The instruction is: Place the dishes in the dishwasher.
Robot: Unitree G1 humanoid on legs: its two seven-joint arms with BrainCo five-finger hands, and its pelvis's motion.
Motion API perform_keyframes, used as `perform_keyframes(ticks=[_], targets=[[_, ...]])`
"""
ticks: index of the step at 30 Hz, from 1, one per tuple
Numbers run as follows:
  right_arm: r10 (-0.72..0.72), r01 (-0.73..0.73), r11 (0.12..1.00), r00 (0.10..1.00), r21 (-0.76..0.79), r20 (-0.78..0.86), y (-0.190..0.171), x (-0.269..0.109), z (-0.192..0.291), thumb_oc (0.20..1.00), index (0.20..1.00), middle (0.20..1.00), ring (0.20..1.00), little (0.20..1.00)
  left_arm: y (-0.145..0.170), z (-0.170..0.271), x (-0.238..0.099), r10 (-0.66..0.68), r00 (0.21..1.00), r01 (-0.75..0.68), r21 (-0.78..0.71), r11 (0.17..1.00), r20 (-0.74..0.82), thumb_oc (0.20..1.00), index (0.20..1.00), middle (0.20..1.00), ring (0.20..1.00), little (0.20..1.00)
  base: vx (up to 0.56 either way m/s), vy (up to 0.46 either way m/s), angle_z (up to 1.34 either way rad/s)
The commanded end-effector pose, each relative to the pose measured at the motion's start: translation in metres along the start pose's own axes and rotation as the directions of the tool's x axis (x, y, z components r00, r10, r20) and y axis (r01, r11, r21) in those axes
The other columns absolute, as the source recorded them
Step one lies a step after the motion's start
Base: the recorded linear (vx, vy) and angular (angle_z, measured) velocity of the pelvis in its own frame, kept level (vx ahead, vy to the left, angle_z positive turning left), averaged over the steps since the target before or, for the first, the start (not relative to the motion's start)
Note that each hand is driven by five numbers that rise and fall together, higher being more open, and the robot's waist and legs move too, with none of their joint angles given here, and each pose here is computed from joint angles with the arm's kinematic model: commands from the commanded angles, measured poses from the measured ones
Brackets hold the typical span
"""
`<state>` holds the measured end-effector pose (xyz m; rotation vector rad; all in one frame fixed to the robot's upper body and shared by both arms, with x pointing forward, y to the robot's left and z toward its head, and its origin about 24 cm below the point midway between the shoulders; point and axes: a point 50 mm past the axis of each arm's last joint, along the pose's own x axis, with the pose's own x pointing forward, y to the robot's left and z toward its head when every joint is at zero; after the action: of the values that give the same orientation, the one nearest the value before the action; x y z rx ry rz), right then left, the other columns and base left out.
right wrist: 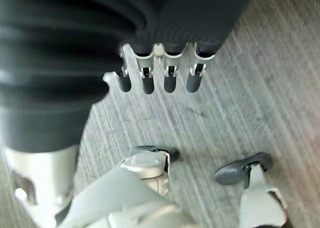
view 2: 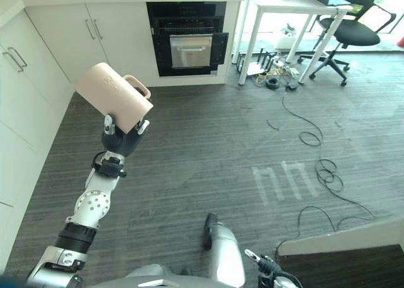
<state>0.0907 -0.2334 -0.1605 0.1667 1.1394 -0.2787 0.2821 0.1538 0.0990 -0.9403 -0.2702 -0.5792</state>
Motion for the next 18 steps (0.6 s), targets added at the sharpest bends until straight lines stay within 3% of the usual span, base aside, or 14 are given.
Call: perform_keyframes(ticks=[1,8,18], targets=[[-0.031,0.031,0.999,1.0,0.035,-0.006,-0.009,-0.001,-0.004,1.0,1.0,1.0,1.0,1.0,-0.028,0.014,0.016,-0.178,0.981,0.176,0.03,0.984,0.077,0.2,0.2,0.2,0.2,0.2,0.6,-0.322,0.2],[-0.02,0.023,0.998,0.998,-0.058,0.053,-0.02,-0.001,0.016,1.0,1.0,1.0,1.0,1.0,-0.028,0.016,0.017,-0.153,0.972,0.155,0.003,0.988,0.176,0.2,0.2,0.2,0.2,0.2,0.42,-0.27,-0.3],[-0.047,0.047,0.994,0.999,-0.097,0.006,-0.026,-0.002,0.014,1.0,1.0,1.0,1.0,1.0,-0.017,0.031,0.007,-0.142,0.965,0.134,0.051,0.99,0.219,0.2,0.2,0.2,0.2,0.2,0.43,0.161,-0.67]])
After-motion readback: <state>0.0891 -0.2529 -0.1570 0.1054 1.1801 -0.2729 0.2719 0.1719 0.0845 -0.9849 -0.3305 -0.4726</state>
